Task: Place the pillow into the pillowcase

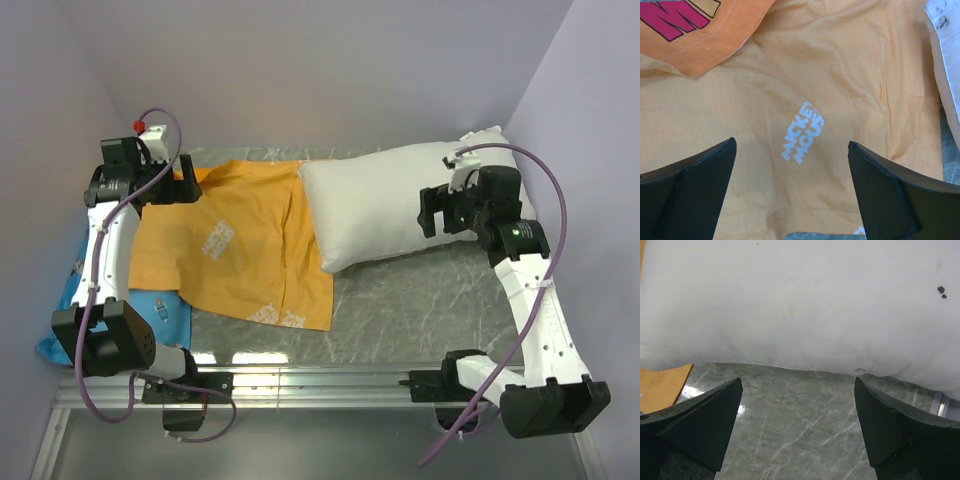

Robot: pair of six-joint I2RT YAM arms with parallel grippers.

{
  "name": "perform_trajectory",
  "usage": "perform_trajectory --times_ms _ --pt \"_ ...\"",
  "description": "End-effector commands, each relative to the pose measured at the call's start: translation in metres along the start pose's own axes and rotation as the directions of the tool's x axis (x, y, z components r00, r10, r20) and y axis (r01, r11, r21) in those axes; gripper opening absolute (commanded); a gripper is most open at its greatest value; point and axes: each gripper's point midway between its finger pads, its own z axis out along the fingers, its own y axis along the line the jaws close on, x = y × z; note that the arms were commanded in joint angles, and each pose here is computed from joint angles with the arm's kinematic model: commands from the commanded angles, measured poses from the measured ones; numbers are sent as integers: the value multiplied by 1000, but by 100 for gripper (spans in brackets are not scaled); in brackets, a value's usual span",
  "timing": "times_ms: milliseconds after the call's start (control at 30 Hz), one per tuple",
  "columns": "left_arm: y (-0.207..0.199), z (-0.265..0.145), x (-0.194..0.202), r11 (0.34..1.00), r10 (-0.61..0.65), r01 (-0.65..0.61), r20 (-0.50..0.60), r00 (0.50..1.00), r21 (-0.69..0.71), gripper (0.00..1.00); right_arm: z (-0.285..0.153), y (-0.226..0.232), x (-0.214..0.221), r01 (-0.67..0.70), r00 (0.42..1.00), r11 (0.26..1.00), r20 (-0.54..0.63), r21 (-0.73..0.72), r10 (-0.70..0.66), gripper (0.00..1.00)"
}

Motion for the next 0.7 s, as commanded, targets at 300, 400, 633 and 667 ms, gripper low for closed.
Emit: perform_trajectory --times_ms 300,400,633,667 --pt "-58 4 -17 985 171 -172 73 983 15 99 -10 2 -11 76 997 997 10 -31 -76 100" --pt "-98 29 8 972 233 -233 27 972 15 99 -6 3 -10 51 999 998 7 -35 -50 100" --pt "-164 98 82 938 345 -346 -159 925 20 98 -5 3 -6 11 1000 999 -6 -30 -11 100" --pt "-169 103 82 941 337 -340 -157 928 8 96 -5 4 -6 9 1000 999 -6 -31 -9 100"
